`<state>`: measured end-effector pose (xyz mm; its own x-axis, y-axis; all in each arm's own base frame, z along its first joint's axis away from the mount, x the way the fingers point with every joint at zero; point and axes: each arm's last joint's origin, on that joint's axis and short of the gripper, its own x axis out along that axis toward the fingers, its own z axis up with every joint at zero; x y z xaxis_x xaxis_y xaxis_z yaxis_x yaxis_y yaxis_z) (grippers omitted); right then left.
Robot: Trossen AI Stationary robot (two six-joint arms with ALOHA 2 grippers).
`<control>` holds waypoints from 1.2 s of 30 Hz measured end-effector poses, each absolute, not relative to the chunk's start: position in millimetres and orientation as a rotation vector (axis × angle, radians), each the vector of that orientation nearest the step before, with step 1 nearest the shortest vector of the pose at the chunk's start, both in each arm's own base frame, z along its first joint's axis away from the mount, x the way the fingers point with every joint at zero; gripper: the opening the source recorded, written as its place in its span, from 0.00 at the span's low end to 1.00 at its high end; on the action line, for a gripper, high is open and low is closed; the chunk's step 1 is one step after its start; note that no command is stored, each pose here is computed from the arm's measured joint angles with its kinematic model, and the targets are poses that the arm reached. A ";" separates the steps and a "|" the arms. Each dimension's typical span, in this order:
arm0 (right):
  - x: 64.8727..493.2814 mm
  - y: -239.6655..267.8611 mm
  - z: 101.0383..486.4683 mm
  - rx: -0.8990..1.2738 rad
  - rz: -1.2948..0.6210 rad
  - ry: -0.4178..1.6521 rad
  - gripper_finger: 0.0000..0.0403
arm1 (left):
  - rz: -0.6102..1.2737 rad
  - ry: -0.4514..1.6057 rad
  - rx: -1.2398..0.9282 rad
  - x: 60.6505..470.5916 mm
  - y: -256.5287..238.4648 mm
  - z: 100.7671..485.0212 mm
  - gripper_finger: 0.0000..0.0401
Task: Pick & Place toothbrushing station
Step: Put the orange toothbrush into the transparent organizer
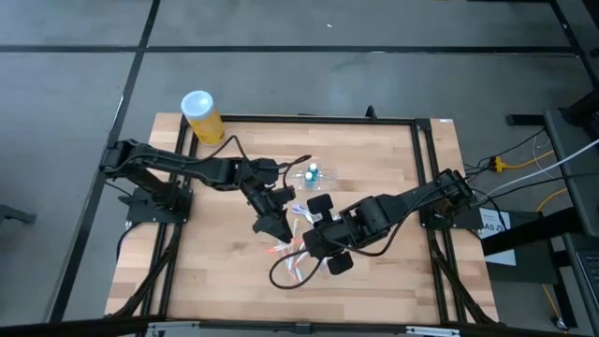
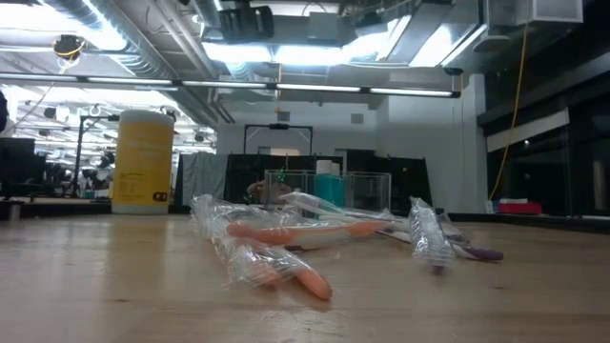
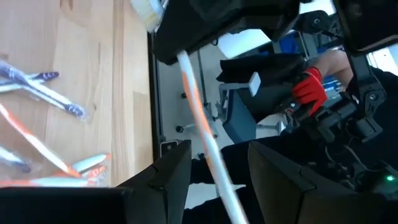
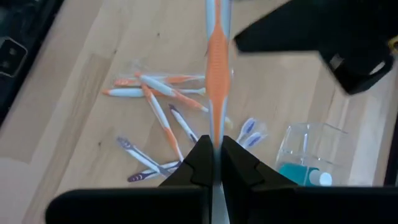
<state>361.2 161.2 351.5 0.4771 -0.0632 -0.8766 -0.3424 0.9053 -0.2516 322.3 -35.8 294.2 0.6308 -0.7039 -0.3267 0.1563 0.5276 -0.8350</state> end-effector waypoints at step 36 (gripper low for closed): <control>366.6 157.2 354.1 -0.442 0.148 1.022 0.04 | -0.576 0.705 -0.879 325.0 -35.3 294.5 0.21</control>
